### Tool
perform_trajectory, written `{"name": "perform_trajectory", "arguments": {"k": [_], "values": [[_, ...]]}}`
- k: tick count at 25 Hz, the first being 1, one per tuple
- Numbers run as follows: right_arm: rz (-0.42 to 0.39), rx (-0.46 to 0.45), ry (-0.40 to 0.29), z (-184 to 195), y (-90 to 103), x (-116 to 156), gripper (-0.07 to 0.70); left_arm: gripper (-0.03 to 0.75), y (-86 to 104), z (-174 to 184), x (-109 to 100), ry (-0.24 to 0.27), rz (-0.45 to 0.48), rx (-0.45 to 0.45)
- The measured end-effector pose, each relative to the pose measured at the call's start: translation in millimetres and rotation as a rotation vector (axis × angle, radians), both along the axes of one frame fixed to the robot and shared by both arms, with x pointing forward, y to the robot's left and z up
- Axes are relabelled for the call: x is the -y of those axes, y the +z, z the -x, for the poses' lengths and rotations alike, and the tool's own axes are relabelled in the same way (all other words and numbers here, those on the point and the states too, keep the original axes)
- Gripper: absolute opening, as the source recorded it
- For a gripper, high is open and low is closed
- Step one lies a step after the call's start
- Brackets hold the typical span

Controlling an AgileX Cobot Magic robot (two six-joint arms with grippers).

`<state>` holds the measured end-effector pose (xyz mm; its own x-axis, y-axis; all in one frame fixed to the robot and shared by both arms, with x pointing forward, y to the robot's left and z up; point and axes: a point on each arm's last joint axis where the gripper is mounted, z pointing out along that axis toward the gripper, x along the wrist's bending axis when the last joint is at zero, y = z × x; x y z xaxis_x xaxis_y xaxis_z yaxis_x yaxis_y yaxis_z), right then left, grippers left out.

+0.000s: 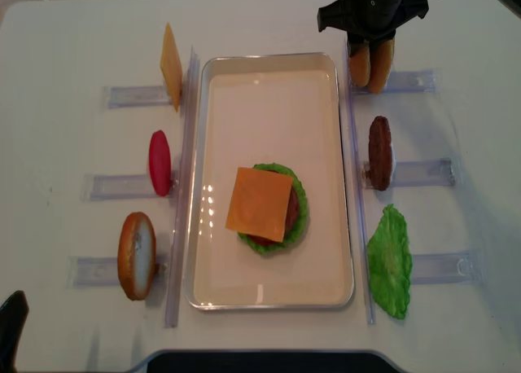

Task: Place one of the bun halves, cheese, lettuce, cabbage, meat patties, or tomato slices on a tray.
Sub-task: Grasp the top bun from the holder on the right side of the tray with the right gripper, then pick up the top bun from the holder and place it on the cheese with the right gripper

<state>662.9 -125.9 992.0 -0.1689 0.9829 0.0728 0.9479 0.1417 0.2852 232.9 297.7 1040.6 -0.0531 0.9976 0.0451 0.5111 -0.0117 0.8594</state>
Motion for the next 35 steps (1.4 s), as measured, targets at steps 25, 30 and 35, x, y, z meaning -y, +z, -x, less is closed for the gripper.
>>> {"name": "perform_trajectory", "arguments": {"k": [25,30,35], "values": [[-0.222,-0.02,0.173,76.5,105.3,-24.4,0.232,0.534,0.0,0.0,0.0,0.0,0.0,0.0],[-0.394,-0.037,0.259,109.3,105.6,-33.7,0.232,0.534,0.0,0.0,0.0,0.0,0.0,0.0],[-0.54,-0.028,0.318,145.7,88.2,-36.9,0.231,0.534,0.0,0.0,0.1,-0.001,0.001,0.0]]}}
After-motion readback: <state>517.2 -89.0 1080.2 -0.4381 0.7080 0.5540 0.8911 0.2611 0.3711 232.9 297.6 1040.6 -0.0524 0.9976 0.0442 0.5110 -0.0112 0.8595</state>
